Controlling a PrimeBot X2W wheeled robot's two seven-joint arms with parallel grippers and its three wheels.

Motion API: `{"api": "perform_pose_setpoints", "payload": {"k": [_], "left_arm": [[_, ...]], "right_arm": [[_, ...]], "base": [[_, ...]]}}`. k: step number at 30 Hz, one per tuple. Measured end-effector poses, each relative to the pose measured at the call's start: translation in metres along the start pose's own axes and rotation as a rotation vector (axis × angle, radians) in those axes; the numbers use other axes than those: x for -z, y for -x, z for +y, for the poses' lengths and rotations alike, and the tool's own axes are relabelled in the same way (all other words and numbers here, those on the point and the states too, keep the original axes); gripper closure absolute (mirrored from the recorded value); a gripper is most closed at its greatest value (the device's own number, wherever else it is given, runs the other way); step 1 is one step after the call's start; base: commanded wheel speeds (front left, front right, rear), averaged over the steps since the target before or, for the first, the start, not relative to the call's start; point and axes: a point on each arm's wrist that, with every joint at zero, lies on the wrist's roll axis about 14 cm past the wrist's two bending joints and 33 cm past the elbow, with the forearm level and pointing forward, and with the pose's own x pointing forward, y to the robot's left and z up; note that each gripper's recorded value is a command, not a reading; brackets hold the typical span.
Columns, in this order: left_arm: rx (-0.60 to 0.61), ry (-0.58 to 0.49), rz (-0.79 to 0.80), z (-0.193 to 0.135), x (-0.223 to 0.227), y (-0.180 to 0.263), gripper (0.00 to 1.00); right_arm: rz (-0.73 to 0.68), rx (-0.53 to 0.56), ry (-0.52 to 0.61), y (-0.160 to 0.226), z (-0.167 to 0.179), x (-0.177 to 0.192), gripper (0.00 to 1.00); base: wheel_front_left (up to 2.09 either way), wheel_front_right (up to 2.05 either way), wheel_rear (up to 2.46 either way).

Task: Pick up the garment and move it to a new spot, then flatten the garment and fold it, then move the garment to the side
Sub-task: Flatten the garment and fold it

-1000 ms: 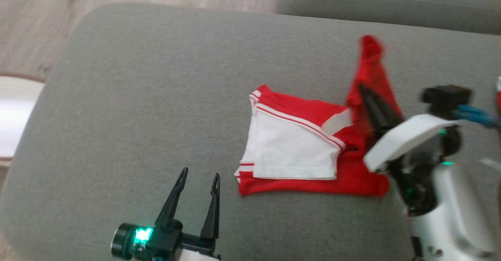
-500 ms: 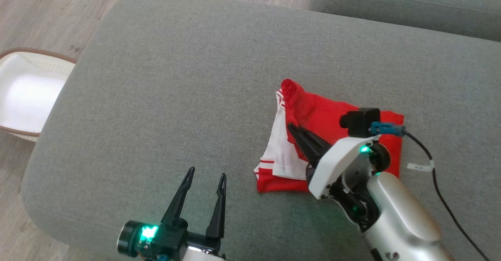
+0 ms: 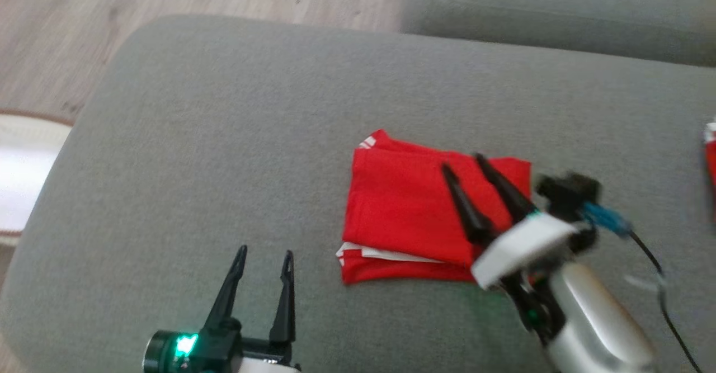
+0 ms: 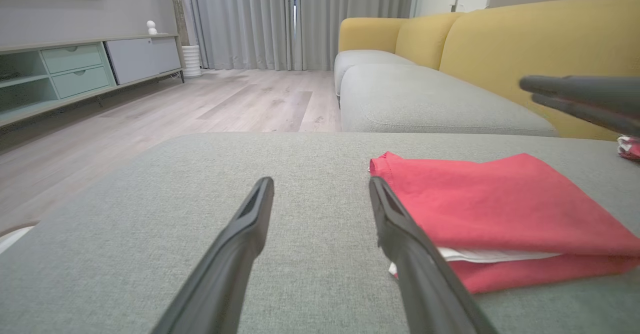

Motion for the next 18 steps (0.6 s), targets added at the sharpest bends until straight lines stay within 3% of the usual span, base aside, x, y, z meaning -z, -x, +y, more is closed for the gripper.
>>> {"api": "perform_pose_setpoints", "payload": {"k": [8, 18], "left_arm": [[0.028, 0.025, -0.075, -0.009, -0.021, 0.004, 0.0], [0.093, 0.005, -0.104, -0.023, -0.025, 0.014, 0.0]], "right_arm": [[-0.159, 0.266, 0.116, 0.083, -0.066, -0.003, 0.0], [-0.212, 0.441, 0.155, 0.149, -0.079, 0.002, 0.0]], "base": [[0.0, 0.0, 0.0], [0.0, 0.0, 0.0]]}}
